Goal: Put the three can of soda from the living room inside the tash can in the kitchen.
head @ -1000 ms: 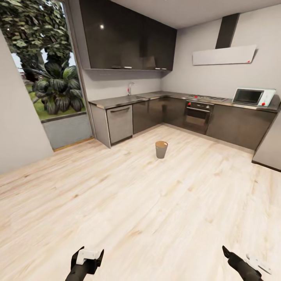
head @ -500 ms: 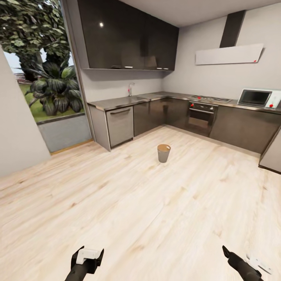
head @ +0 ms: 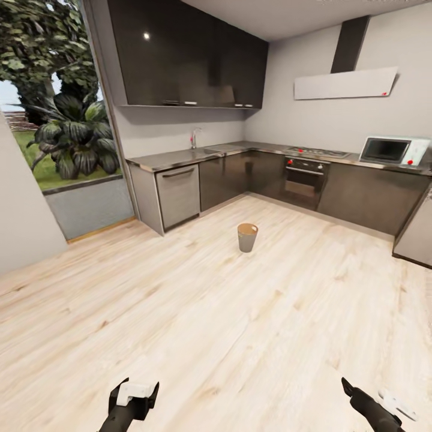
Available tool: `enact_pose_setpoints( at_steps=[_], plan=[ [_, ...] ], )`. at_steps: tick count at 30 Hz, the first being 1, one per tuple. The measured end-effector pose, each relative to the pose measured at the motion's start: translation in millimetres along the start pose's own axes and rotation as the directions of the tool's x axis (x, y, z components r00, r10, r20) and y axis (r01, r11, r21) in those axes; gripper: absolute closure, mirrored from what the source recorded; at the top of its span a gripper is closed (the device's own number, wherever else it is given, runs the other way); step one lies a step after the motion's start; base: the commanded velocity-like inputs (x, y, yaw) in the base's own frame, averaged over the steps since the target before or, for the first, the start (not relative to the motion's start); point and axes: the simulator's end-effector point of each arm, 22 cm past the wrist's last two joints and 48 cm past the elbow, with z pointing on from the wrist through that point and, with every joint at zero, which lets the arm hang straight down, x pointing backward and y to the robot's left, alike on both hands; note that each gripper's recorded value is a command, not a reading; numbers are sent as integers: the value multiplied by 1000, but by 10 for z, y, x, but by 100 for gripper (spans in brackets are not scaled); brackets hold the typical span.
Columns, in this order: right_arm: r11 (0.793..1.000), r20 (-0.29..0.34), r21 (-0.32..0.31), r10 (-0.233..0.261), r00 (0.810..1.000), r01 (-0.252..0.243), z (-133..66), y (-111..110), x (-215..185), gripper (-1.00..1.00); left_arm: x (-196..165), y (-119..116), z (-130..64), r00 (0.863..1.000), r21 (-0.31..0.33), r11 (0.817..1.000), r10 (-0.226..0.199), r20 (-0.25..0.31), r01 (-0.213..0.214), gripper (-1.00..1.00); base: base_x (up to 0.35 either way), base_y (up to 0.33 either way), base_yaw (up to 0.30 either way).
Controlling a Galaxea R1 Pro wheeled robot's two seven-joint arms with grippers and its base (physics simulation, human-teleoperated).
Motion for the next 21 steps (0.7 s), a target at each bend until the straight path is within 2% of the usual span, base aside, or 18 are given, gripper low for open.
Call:
enact_pose_setpoints(
  at_steps=[4, 9, 21],
  plan=[
    [1000, -1, 0, 0, 1000, 0, 0, 3, 8, -100, -1, -3, 0, 1000, 1, 1000, 1, 0, -1, -100, 25, 2, -218],
    [1000, -2, 0, 0, 1000, 0, 0, 4, 13, -100, 35, 1, -2, 1000, 0, 1000, 0, -8, 0, -100, 250, 63, -231],
    [1000, -3, -2, -2, 1000, 2, 1, 11, 17, -100, 31, -3, 2, 1000, 1, 1000, 1, -8, -1, -100, 319, 100, -40]
  ],
)
